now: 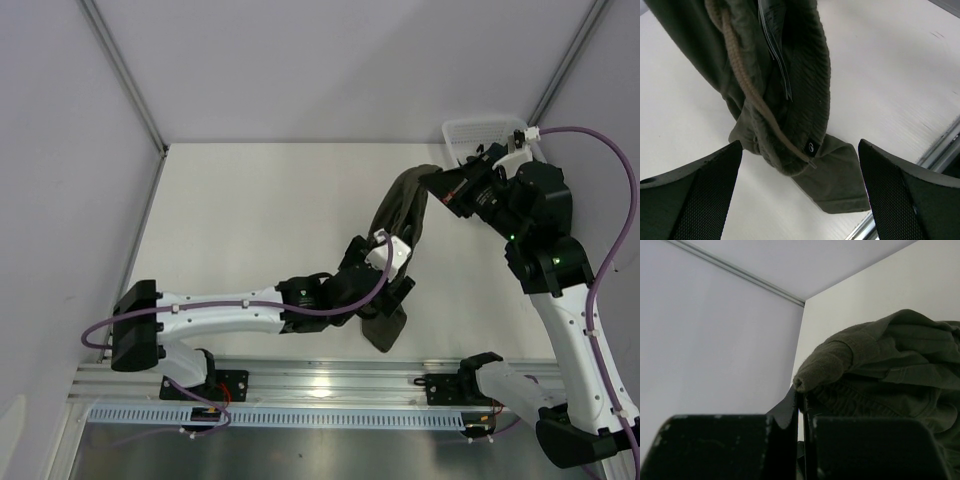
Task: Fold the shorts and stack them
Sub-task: Flatten the shorts out
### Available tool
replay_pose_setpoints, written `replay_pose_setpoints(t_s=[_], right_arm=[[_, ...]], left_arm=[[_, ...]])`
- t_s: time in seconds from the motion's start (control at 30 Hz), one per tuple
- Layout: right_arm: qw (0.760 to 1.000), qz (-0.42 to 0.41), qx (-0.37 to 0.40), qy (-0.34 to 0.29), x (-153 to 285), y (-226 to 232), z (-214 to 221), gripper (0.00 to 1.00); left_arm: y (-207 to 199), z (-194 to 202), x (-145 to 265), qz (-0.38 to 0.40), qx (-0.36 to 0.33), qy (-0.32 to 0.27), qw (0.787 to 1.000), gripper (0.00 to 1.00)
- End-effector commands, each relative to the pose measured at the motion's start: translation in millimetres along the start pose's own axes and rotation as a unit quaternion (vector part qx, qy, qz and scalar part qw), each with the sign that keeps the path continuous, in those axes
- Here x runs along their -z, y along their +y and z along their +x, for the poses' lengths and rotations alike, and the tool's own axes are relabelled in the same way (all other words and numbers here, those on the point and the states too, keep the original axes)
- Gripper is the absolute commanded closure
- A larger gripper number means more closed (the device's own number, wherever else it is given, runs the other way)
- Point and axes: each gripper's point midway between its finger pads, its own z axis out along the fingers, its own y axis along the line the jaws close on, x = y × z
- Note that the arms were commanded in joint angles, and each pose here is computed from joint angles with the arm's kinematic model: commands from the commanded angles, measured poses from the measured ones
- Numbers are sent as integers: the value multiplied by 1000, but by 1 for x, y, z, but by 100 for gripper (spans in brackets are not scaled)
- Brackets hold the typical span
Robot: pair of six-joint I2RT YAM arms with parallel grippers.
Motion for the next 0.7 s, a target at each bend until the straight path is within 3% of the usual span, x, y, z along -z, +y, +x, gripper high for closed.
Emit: replay_pose_setpoints(t_s=[0.0,0.2,0.37,0.67], right_arm=[[999,-38,7,-35,10,29,-20,100],[999,-33,2,-32,7,27,-18,100],[999,-34,-8,-37,11,29,-19,100],[997,-27,-47,-53,19,30,-23,100]], left_arm=[[3,-33,-6,-15,18,-37,999,1],[-10,-38,-13,10,35,-39,999,1],[3,-22,-35,-42,44,-8,998,1],[12,-7,-60,-111,58,-6,992,1]])
